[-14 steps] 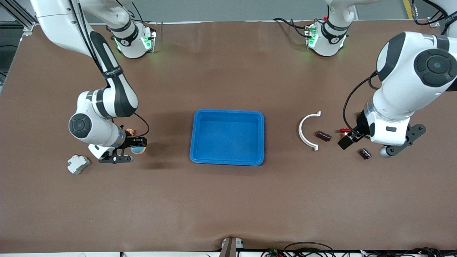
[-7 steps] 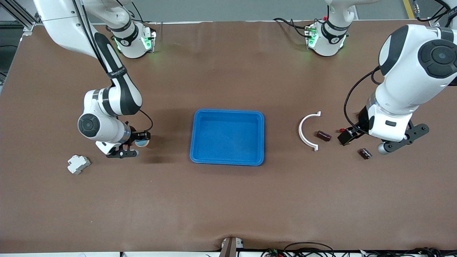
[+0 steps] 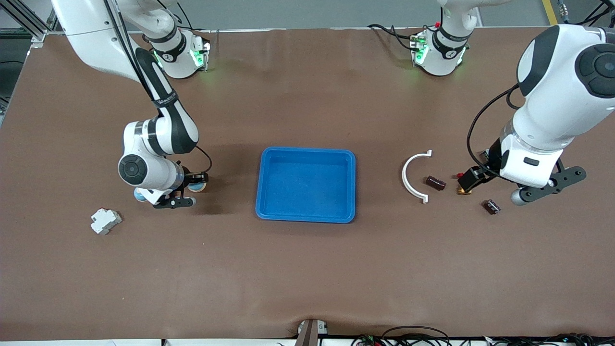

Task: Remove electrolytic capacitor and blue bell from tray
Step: 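Lower the bell beside the first bell and open the right gripper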

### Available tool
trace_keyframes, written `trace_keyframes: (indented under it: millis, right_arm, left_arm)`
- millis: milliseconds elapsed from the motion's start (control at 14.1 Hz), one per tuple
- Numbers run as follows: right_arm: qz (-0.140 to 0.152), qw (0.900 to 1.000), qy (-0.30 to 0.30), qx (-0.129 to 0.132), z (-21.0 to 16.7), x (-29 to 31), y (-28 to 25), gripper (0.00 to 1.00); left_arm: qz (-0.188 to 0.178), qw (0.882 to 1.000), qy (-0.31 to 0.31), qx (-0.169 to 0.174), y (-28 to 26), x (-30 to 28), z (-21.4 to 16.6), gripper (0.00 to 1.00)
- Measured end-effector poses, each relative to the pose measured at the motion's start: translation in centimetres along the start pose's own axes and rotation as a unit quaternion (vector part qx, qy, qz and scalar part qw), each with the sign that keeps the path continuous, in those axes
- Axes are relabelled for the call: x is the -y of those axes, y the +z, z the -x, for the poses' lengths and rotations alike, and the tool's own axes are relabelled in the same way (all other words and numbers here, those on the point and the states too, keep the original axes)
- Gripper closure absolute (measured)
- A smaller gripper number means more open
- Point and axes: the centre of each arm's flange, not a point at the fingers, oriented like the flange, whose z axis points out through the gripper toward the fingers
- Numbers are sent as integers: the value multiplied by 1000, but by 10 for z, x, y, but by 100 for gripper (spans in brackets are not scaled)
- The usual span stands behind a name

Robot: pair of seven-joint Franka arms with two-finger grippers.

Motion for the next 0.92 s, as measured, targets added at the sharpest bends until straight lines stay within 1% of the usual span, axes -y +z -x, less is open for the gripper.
trace_keyframes:
  millis: [355, 710, 923]
  right_arm:
    - [2, 1000, 0, 1, -1, 0, 8, 35]
    - [2, 1000, -1, -7, -4, 0, 8, 35]
    - [3, 1000, -1, -6, -4, -1, 11, 35]
  left_arm:
    - [-7, 1000, 25, 8, -3, 4, 0, 0]
    - [-9, 999, 51, 11, -9, 8, -1, 0]
    - [-12, 998, 65, 16, -8, 10, -1, 0]
